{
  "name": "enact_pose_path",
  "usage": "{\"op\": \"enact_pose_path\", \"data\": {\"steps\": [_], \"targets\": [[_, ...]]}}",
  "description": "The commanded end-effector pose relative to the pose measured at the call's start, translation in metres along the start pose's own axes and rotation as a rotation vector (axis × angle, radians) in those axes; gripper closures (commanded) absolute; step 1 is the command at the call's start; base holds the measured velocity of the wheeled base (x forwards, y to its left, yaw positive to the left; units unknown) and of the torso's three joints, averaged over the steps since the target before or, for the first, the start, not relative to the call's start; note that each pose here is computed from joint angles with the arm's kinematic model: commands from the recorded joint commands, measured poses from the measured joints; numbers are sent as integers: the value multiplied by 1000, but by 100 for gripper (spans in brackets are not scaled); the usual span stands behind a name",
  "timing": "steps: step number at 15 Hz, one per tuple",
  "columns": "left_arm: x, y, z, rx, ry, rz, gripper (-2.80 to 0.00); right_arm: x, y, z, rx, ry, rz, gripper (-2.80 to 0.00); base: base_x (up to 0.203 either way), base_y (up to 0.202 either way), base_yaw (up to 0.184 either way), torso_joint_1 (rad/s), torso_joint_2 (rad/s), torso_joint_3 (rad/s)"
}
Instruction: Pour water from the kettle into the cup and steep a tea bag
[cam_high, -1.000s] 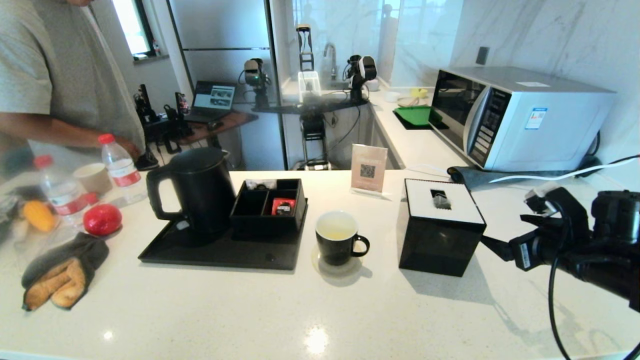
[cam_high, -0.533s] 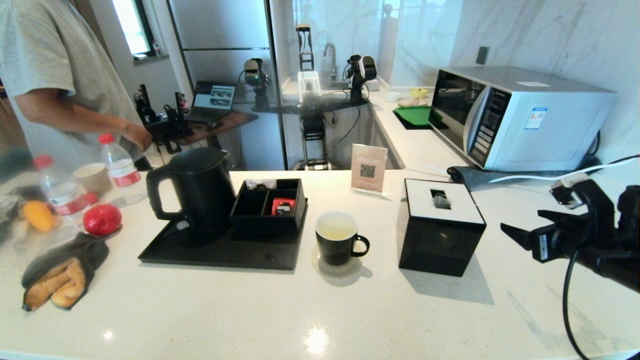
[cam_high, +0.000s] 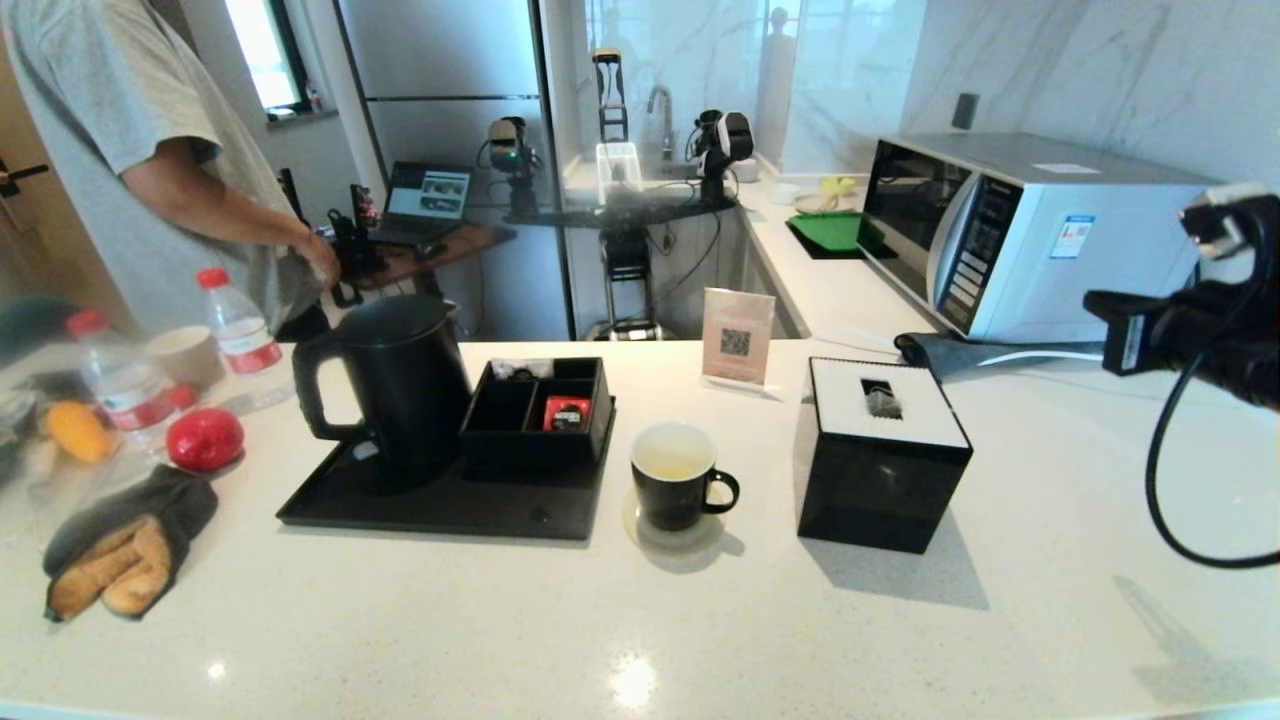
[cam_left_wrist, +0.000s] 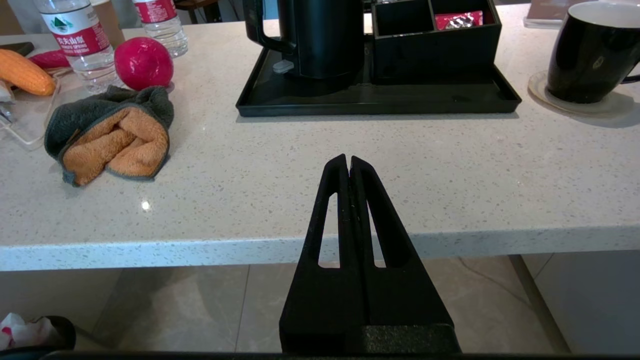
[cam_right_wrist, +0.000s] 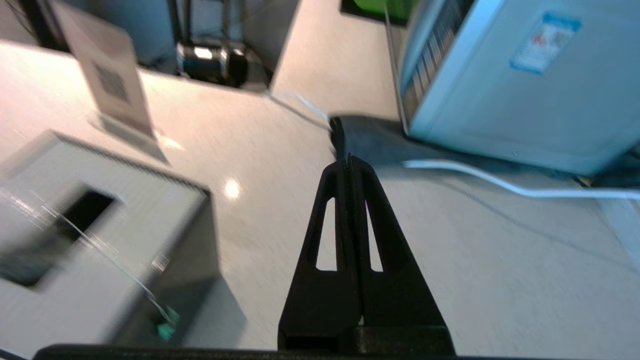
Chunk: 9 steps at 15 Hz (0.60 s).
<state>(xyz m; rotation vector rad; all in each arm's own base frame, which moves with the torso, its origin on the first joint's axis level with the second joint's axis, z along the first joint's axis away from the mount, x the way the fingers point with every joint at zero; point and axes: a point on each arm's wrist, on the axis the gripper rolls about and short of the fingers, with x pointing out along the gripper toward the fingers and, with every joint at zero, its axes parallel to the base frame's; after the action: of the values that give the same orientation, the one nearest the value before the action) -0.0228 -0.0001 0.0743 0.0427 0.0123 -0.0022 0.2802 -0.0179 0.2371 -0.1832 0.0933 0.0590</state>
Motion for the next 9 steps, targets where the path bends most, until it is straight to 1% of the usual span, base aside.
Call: {"op": "enact_pose_path", "data": {"steps": [1, 2, 5, 7, 9], "targets": [[0, 0, 0, 0, 0, 0, 0, -3, 15, 40, 80, 32, 70, 0, 0, 0, 0, 0, 0, 0], [0, 0, 0, 0, 0, 0, 0, -4, 26, 54, 144, 57, 91, 0, 0, 0, 0, 0, 0, 0], [0, 0, 0, 0, 0, 0, 0, -10, 59, 93, 382, 134, 126, 0, 0, 0, 0, 0, 0, 0], [0, 0, 0, 0, 0, -1, 0, -11, 80, 116, 565, 180, 143, 0, 0, 0, 0, 0, 0, 0], [0, 0, 0, 0, 0, -1, 0, -5, 100, 130, 746, 236, 126, 0, 0, 0, 0, 0, 0, 0]]}}
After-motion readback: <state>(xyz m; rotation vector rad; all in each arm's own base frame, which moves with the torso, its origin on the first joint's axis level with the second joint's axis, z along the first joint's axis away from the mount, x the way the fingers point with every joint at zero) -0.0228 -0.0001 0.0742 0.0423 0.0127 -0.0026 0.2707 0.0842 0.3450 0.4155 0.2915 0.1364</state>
